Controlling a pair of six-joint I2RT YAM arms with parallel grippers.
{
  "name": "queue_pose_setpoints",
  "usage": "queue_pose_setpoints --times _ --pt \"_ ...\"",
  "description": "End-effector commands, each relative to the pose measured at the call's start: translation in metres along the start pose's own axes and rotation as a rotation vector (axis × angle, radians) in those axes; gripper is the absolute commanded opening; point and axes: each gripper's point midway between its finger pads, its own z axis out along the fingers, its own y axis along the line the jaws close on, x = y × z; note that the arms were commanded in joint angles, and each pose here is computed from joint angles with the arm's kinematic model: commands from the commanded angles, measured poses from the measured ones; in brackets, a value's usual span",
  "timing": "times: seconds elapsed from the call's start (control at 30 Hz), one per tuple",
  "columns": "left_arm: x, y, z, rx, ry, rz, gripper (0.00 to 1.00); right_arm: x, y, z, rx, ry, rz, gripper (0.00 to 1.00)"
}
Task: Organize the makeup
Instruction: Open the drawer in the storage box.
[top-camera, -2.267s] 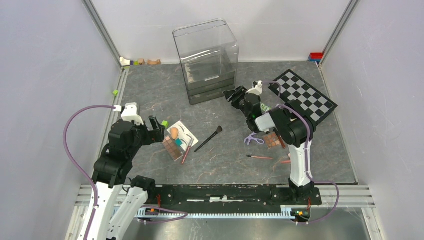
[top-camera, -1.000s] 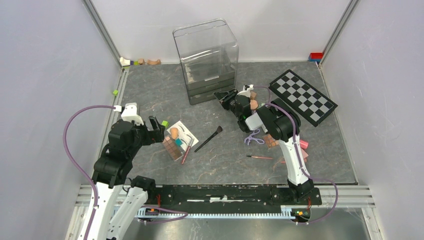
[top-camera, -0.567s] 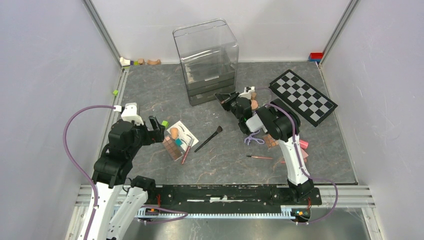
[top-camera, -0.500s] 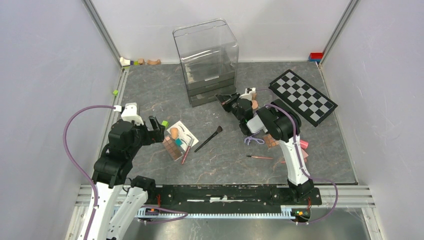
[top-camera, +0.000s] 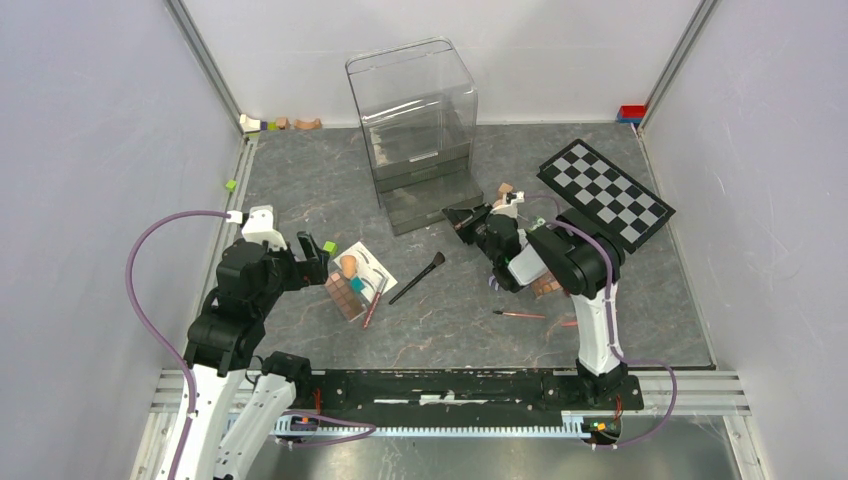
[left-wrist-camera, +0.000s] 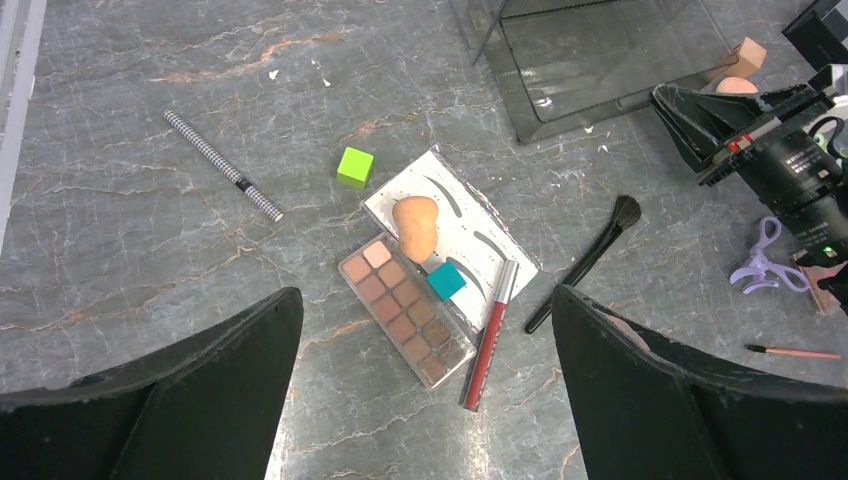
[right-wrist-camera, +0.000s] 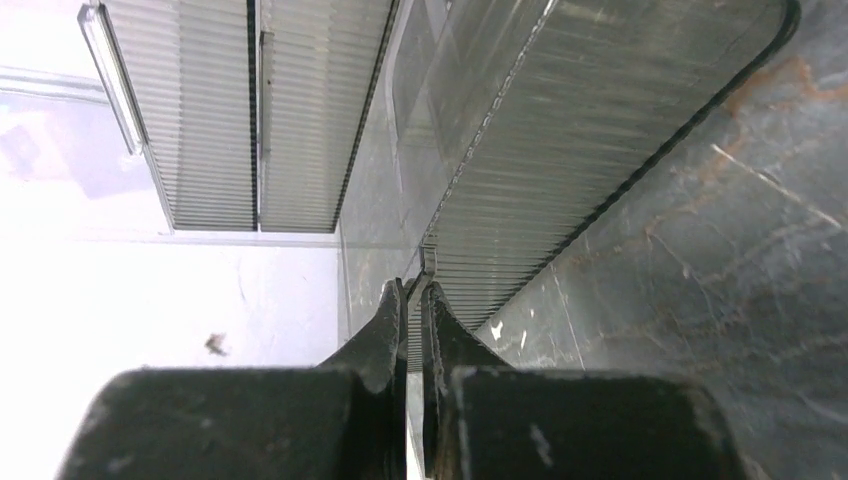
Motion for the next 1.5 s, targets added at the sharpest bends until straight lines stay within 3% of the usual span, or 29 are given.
queue_pose_setpoints --times 0.0,0.67,1.07,1.47 --pt "-0.012 -0.002 0.000 0.008 -0.049 -0.012 1.00 -0.008 -0.004 -0.015 0.058 -0.038 -0.116 0.00" --pt "-0.012 -0.002 0.000 0.010 -0.049 -0.012 1.00 0.008 -0.035 -0.070 0.170 0.008 -0.179 0.00" --pt "-0.012 -0.002 -0.001 0.011 -0.055 -0.012 1.00 0.017 -0.043 -0.059 0.187 0.028 -0.180 0.03" --pt "-0.012 -0.003 -0.001 0.014 -0.054 -0.011 1.00 0.018 -0.056 -0.043 0.206 -0.003 -0.071 0.09"
